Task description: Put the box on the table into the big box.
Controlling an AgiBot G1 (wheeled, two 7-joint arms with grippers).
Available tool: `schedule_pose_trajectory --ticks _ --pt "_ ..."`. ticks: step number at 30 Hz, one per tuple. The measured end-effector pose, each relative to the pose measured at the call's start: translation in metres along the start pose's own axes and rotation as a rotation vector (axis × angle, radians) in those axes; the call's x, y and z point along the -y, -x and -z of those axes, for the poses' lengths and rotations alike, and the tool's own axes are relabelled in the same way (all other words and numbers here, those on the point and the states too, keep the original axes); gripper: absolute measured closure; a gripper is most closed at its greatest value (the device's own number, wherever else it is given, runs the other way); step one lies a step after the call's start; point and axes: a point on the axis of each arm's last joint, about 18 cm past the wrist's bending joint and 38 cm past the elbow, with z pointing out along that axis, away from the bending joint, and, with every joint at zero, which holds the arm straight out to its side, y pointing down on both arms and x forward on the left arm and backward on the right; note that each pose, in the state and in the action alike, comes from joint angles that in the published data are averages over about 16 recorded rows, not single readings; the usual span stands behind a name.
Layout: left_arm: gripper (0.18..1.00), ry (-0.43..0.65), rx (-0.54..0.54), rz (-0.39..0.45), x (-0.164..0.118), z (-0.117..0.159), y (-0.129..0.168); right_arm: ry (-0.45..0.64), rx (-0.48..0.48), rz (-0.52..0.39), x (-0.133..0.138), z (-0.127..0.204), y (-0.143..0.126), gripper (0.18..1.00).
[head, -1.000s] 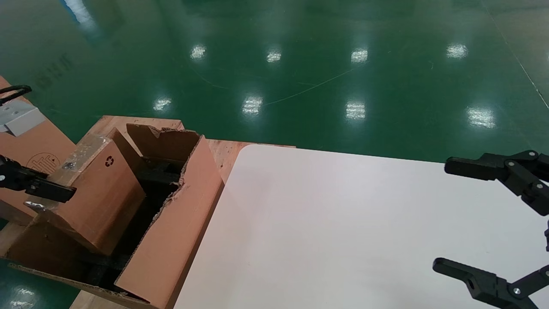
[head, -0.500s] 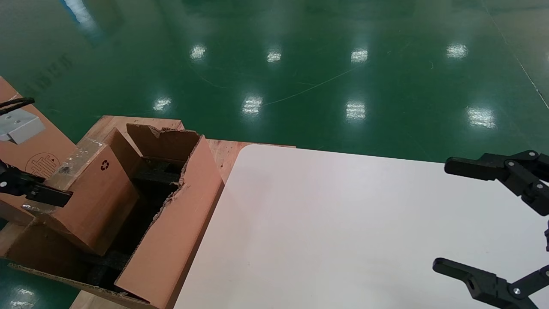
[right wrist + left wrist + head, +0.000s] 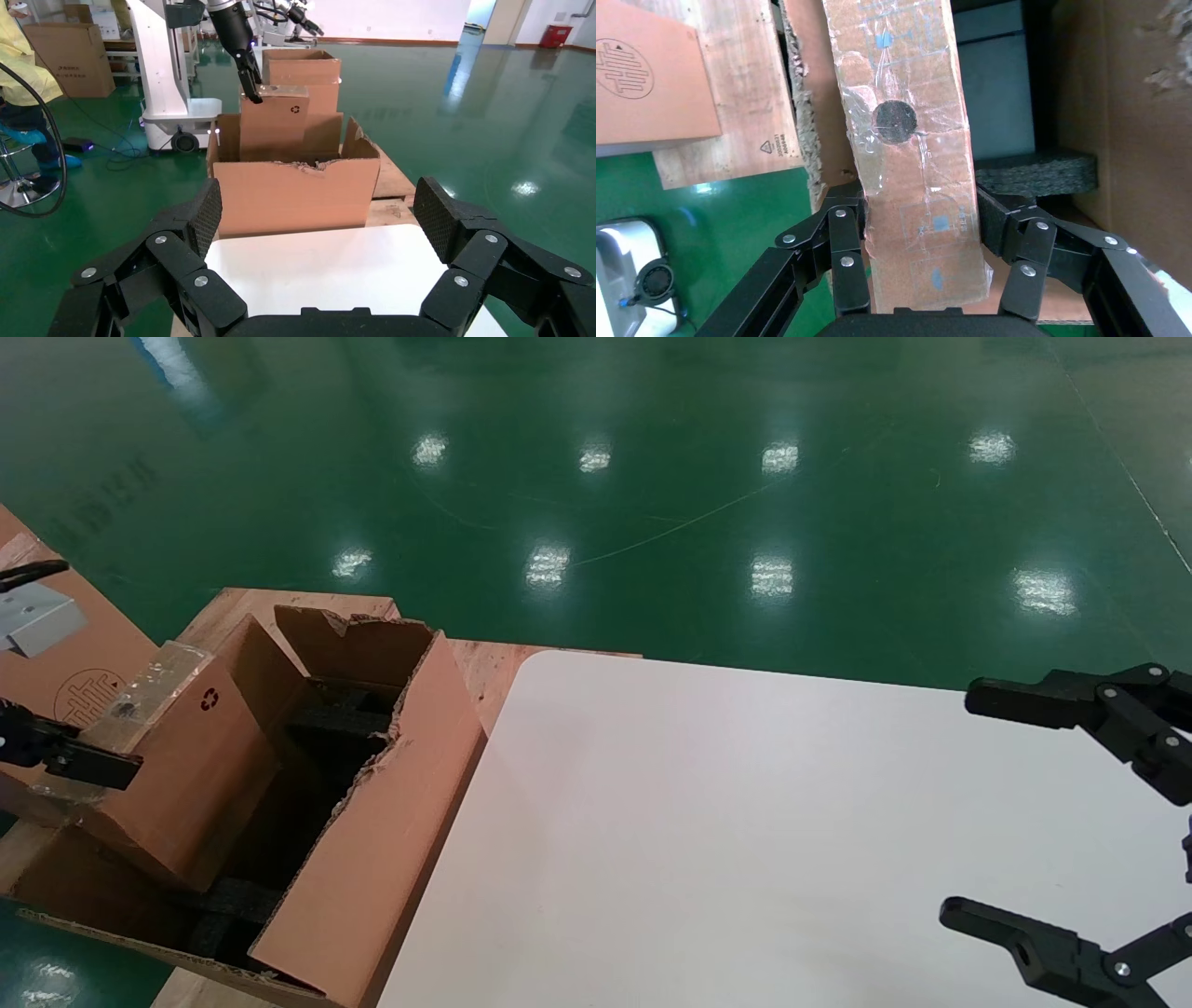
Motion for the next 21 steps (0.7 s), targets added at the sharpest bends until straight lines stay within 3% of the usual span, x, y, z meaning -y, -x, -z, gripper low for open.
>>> schedule_pose_trajectory --ticks 21 --pt "0.743 -0.014 0.046 -0.013 0.001 -0.016 0.003 0.000 0.000 0.000 0.000 0.000 0.000 0.178"
